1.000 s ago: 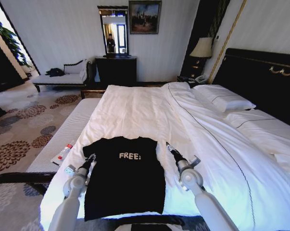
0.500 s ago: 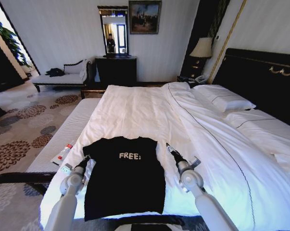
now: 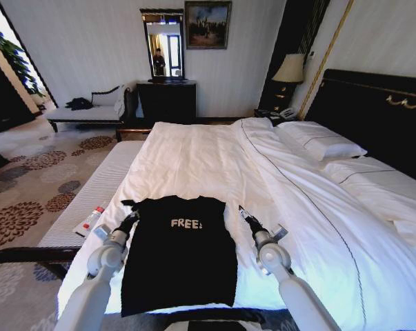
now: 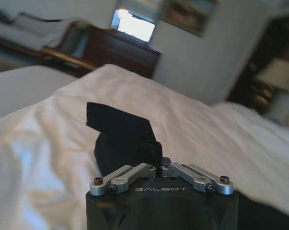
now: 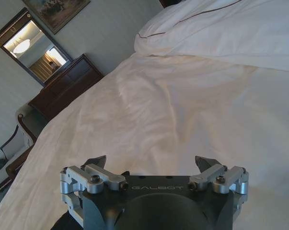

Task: Fold the clothes on the bed.

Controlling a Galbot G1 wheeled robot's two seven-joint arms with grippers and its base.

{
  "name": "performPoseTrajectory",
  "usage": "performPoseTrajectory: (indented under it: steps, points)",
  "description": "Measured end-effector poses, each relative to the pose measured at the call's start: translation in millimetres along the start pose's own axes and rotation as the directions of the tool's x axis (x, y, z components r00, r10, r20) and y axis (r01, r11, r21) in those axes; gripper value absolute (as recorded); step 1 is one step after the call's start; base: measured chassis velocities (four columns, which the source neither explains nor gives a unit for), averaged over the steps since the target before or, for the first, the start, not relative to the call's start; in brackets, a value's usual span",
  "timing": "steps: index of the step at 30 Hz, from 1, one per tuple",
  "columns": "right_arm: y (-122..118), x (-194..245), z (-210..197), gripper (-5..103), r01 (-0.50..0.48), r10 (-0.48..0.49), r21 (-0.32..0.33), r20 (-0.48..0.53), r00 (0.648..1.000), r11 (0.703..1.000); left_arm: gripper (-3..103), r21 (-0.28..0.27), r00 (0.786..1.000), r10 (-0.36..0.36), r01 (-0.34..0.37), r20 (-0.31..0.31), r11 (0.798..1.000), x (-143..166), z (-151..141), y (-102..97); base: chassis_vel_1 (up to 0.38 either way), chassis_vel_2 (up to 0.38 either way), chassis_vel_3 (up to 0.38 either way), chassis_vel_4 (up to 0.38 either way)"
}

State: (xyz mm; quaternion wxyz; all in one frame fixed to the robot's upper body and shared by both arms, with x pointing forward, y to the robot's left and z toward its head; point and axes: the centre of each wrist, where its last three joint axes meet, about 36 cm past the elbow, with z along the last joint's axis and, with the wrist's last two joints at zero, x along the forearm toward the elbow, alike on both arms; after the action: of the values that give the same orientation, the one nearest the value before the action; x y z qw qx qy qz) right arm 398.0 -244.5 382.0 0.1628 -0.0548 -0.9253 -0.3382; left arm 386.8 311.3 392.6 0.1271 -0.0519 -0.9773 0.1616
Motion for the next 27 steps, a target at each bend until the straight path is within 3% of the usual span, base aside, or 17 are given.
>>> performPoseTrajectory:
  steps: [8, 12, 14, 15, 23, 25, 27]
  points:
    - [-0.6, -0.8, 1.1, 100, -0.006, 0.006, 0.003, -0.001, 1.000, 1.000, 0, -0.109, 0.996, 0.028, -0.036, -0.080, 0.993, -3.0, 20.0, -1.1, 0.000, 0.000, 0.000, 0.000]
    - [-1.8, -0.3, 2.1, 100, -0.009, 0.009, 0.005, -0.002, 1.000, 1.000, 0, -0.201, 0.992, 0.045, -0.067, -0.115, 0.977, -3.0, 29.2, 2.4, 0.000, 0.000, 0.000, 0.000]
    - [-1.9, -0.2, 2.2, 100, -0.010, 0.010, 0.005, -0.002, 1.000, 1.000, 0, -0.211, 0.992, 0.046, -0.071, -0.119, 0.975, -2.8, 29.9, 3.1, 0.000, 0.000, 0.000, 0.000]
    - [-1.6, 0.0, 2.5, 100, -0.010, 0.010, 0.004, -0.002, 1.000, 1.000, 0, -0.249, 0.989, 0.051, -0.083, -0.136, 0.965, -1.8, 30.8, 6.5, 0.000, 0.000, 0.000, 0.000]
    - [1.3, 0.7, 3.8, 100, -0.009, 0.009, 0.001, -0.002, 1.000, 1.000, 0, -0.320, 0.982, 0.073, -0.126, -0.173, 0.939, 5.8, 26.6, 9.9, 0.000, 0.000, 0.000, 0.000]
    - [1.4, 1.9, 4.8, 100, -0.010, 0.010, 0.000, -0.004, 1.000, 1.000, -2, -0.366, 0.978, 0.087, -0.152, -0.190, 0.918, 11.9, 23.4, 9.7, 0.000, 0.000, 0.000, 0.000]
    - [1.1, 2.7, 6.0, 100, -0.011, 0.011, 0.002, -0.005, 1.000, 1.000, 8, -0.405, 0.975, 0.096, -0.173, -0.202, 0.898, 16.3, 21.0, 9.8, 0.000, 0.000, 0.000, 0.000]
